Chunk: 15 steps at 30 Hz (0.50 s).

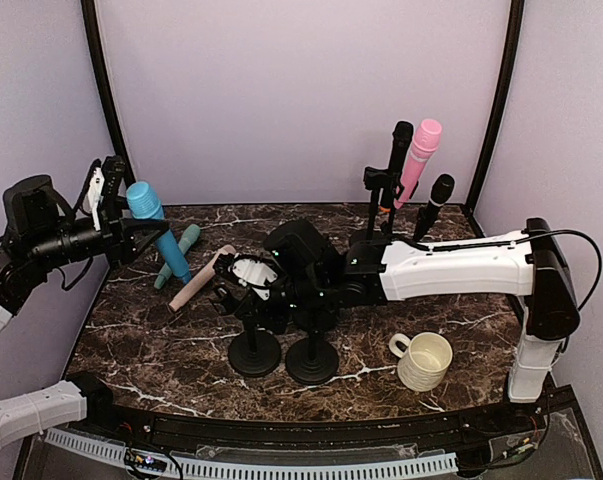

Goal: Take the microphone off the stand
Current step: Remove the microphone from the microphone stand, then place the microphone at the center of the board.

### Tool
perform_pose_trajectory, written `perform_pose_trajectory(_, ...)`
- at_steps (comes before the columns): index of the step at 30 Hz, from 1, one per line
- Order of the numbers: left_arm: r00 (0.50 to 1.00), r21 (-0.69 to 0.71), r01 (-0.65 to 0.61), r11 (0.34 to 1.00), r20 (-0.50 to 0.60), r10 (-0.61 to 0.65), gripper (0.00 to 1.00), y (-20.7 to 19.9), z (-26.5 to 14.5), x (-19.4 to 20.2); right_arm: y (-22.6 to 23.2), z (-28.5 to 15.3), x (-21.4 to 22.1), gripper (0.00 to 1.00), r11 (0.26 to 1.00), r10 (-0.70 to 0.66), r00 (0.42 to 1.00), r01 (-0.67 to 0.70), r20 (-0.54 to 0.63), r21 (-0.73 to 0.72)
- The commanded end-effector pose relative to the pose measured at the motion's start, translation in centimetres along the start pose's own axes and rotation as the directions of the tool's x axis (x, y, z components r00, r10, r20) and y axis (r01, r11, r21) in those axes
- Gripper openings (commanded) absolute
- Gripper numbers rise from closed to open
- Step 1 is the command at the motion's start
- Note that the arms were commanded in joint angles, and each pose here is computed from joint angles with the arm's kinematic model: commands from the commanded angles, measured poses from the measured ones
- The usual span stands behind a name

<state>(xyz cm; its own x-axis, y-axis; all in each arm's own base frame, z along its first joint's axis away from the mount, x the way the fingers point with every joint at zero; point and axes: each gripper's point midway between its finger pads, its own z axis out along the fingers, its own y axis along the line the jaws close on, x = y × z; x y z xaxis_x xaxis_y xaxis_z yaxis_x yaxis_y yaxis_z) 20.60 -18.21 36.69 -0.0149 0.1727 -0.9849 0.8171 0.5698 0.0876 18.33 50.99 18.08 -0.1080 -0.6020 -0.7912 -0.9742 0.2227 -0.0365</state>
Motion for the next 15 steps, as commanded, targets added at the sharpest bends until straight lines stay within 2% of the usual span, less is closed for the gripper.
perform_pose_trajectory(1, 0.976, -0.304, 0.034, 0.952, -0.193, -0.096, 0.00, 5.1, -0.9, 4.1, 0.1, -0.8, 2.0, 0.24, 0.999, 0.037, 0.996, -0.038, -0.079, -0.012)
perform_pose_trajectory(9, 0.884, -0.484, -0.015, 0.875, -0.416, -0.215, 0.00, 10.3, 0.7, 9.0, 1.5, -3.4, -3.4, 0.59, 0.994, 0.028, 0.995, -0.018, 0.095, -0.106)
perform_pose_trajectory(15, 0.798, -0.523, -0.060, 0.850, -0.536, -0.273, 0.00, 13.5, 3.0, 11.8, 1.8, -6.0, -6.8, 0.76, 0.993, 0.006, 0.976, 0.020, 0.217, -0.118)
